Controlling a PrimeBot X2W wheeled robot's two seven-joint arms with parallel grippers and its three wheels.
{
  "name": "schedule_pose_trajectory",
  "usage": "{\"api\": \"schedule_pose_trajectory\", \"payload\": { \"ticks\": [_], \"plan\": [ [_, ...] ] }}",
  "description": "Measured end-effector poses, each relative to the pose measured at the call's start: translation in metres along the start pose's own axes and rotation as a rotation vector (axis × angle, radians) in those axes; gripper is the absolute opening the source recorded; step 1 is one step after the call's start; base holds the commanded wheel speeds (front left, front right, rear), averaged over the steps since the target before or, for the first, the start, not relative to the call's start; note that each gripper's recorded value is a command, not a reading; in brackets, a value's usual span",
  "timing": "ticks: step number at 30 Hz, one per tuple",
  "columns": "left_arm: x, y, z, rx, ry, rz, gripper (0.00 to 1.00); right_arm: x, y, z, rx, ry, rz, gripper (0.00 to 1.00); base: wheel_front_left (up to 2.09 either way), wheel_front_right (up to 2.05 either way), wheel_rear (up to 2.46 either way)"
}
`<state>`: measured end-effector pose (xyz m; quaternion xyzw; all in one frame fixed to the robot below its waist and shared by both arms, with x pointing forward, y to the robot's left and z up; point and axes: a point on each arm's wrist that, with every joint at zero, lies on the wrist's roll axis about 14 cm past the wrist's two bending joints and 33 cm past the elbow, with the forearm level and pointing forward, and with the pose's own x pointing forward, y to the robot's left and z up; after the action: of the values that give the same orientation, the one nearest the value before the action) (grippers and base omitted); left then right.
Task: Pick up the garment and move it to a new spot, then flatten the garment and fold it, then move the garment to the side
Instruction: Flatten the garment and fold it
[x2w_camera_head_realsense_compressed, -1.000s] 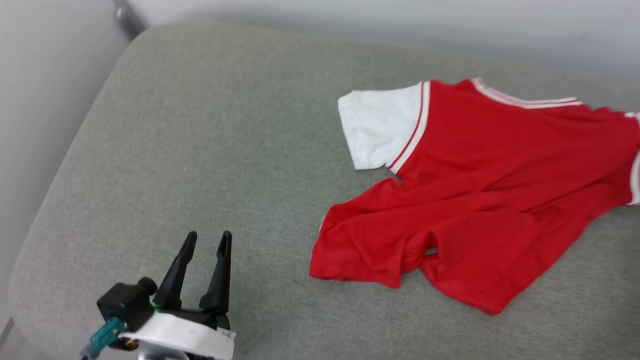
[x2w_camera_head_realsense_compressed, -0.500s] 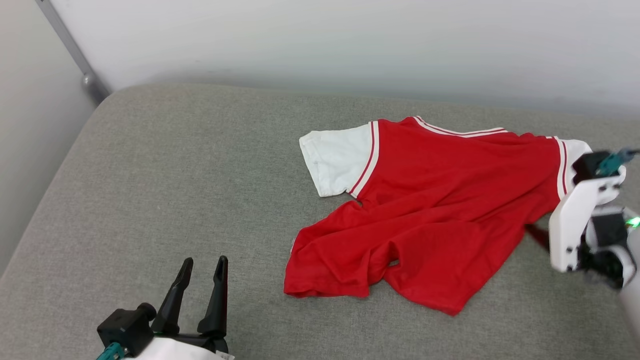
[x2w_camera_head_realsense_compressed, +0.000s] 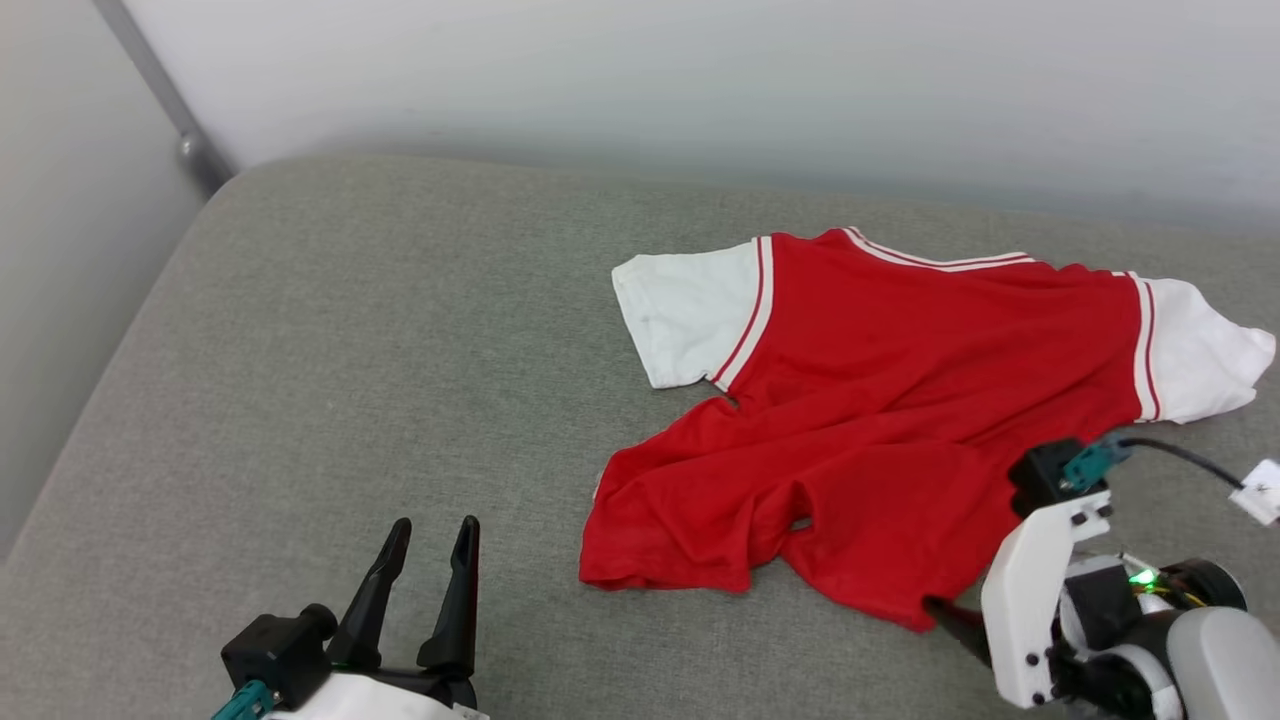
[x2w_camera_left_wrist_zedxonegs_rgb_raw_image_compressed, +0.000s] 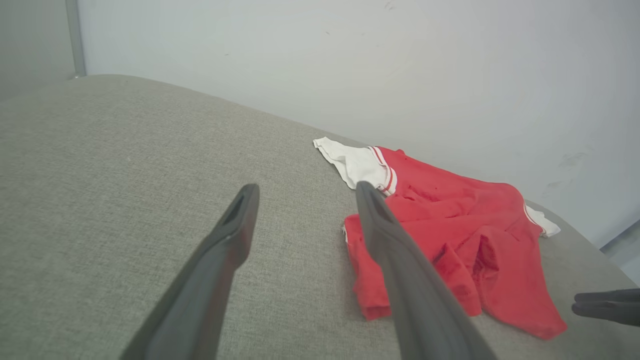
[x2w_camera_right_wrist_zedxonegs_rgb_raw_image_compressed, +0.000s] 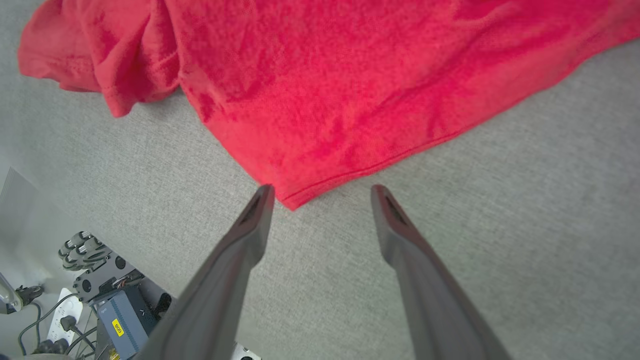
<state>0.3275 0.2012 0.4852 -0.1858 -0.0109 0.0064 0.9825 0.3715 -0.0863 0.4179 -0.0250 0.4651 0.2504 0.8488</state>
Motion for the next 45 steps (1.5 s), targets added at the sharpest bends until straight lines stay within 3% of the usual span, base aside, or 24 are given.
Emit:
{"api": "schedule_pose_trajectory", "payload": {
  "ticks": [10, 20, 21, 22, 33, 40, 45],
  "plan": [
    [-0.005, 0.009, -0.001, -0.009, 0.005, 0.035, 1.0, 0.025, 0.01, -0.02, -0.12, 0.112, -0.028, 1.0, 0.0, 0.0, 0.0],
    [-0.007, 0.01, -0.003, -0.017, 0.01, 0.045, 1.0, 0.049, 0.01, -0.016, -0.15, 0.076, -0.025, 1.0, 0.0, 0.0, 0.0],
    [-0.006, 0.01, -0.003, -0.017, 0.011, 0.043, 1.0, 0.051, 0.01, -0.015, -0.168, 0.07, -0.025, 0.44, 0.0, 0.0, 0.0],
    [-0.006, 0.01, -0.003, -0.016, 0.011, 0.042, 1.0, 0.052, 0.008, -0.014, -0.196, 0.068, -0.029, 0.0, 0.0, 0.0, 0.0],
    [0.002, 0.008, -0.004, -0.018, 0.012, 0.028, 1.0, 0.037, -0.002, -0.023, -0.123, 0.073, 0.01, 0.0, 0.0, 0.0, 0.0],
    [0.009, -0.004, -0.007, -0.021, 0.017, -0.009, 1.0, -0.012, -0.026, -0.043, -0.083, 0.091, -0.022, 0.0, 0.0, 0.0, 0.0],
    [0.014, -0.012, -0.01, -0.022, 0.026, -0.036, 1.0, -0.042, -0.041, -0.08, -0.017, 0.175, -0.08, 0.0, 0.0, 0.0, 0.0]
  ]
}}
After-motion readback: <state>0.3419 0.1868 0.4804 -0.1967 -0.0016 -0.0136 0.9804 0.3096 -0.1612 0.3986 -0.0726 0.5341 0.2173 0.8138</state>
